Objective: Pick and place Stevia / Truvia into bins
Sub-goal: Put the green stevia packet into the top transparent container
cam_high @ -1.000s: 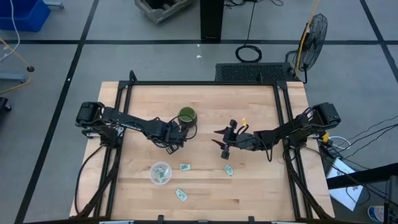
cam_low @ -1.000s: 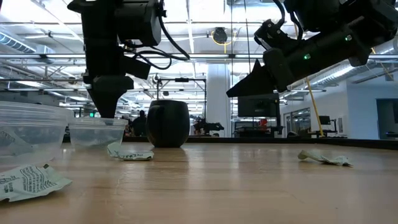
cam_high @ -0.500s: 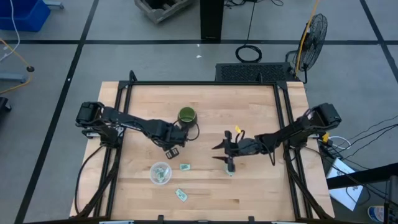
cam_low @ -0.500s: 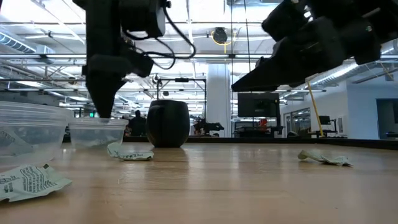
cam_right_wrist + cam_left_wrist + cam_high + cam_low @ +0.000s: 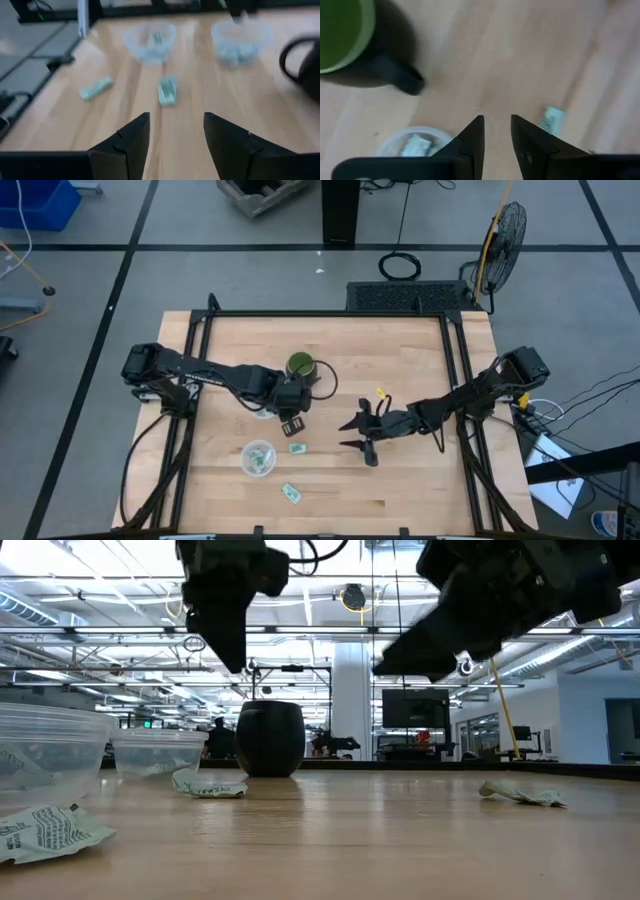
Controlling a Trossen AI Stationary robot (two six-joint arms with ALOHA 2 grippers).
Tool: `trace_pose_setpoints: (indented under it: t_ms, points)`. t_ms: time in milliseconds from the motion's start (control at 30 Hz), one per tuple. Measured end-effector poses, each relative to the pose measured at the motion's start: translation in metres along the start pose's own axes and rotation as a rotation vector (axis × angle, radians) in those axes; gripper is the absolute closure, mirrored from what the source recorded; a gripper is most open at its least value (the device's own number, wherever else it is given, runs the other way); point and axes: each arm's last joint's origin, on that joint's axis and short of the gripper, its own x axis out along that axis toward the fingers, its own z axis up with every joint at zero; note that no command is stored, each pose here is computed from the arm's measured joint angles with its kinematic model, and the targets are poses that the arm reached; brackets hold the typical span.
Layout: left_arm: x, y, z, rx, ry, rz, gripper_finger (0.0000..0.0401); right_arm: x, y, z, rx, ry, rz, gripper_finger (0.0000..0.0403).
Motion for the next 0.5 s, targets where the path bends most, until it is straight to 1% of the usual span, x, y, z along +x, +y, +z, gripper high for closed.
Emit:
trace_pose_setpoints:
  t_ms: [100,200,300,400,500]
  points:
    - [0.002,-0.009,-0.004,0.046,0.013,-0.063,0.0299,0.000,-0.002,-0.007,0.008,0.071,-0.016,0.0222]
    - [0.007,-0.018,-0.012,0.046,0.036,-0.142,0.0299,-0.001,-0.003,-0.011,0.013,0.115,-0.031,0.0222]
    - [0.014,-0.027,-0.020,-0.010,0.067,-0.214,0.0299,-0.001,-0.003,-0.012,0.013,0.115,-0.031,0.0222]
    - [0.022,-0.033,-0.029,-0.070,0.070,-0.219,0.0299,-0.001,-0.003,-0.012,0.013,0.115,-0.031,0.0222]
    - [0.029,-0.033,-0.036,-0.166,0.093,-0.207,0.0299,-0.001,-0.003,-0.012,0.011,0.121,-0.030,0.0222]
